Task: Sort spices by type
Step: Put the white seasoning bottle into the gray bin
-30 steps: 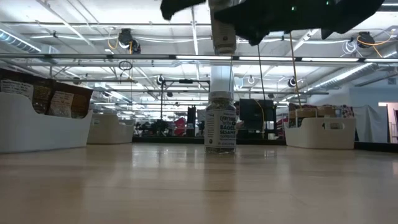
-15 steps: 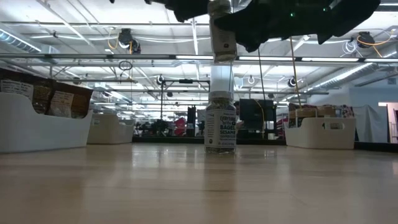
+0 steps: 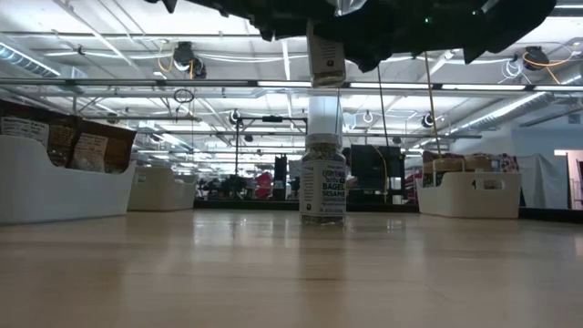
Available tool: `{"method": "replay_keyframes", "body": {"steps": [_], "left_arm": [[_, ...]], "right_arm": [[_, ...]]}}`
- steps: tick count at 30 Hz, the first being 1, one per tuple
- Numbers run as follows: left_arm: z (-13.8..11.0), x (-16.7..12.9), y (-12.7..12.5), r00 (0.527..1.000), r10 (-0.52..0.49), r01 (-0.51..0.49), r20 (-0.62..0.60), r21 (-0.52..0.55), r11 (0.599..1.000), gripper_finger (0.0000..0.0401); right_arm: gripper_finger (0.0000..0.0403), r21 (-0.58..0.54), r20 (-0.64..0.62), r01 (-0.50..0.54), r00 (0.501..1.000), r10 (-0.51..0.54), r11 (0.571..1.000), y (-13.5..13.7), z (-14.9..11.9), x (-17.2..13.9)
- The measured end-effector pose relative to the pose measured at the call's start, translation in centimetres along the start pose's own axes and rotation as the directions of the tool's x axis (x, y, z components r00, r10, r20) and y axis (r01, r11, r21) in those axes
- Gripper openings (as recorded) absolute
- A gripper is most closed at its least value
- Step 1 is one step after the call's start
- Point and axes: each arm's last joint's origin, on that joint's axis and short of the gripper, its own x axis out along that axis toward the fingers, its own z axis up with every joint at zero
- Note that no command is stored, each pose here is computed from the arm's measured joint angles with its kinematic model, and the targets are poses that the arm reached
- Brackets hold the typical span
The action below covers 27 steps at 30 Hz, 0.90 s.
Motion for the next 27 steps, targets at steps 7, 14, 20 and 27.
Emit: {"method": "replay_keyframes", "body": {"steps": [7,14,20,27], "left_arm": [[0.11,-0.02,-0.16,0.999,-0.051,0.051,0.019,0.0,0.999,0.031],[0.7,-0.11,-0.46,0.995,-0.069,0.069,0.073,0.001,0.998,0.031],[0.6,-0.1,-0.51,0.995,-0.079,0.079,0.064,0.002,0.997,0.031],[0.61,-0.11,-0.5,0.995,-0.075,0.075,0.063,0.0,0.997,0.031]], "right_arm": [[0.017,0.011,0.002,-0.018,1.0,0.018,1.0,0.06,-0.01,0.01],[0.017,0.011,-0.002,-0.015,1.0,0.015,1.0,0.04,-0.05,0.0],[0.017,0.014,-0.001,-0.014,1.0,0.014,1.0,0.04,-0.05,0.0],[0.0171,0.014,-0.001,-0.011,1.0,0.011,1.0,0.03,-0.06,-0.01]]}}
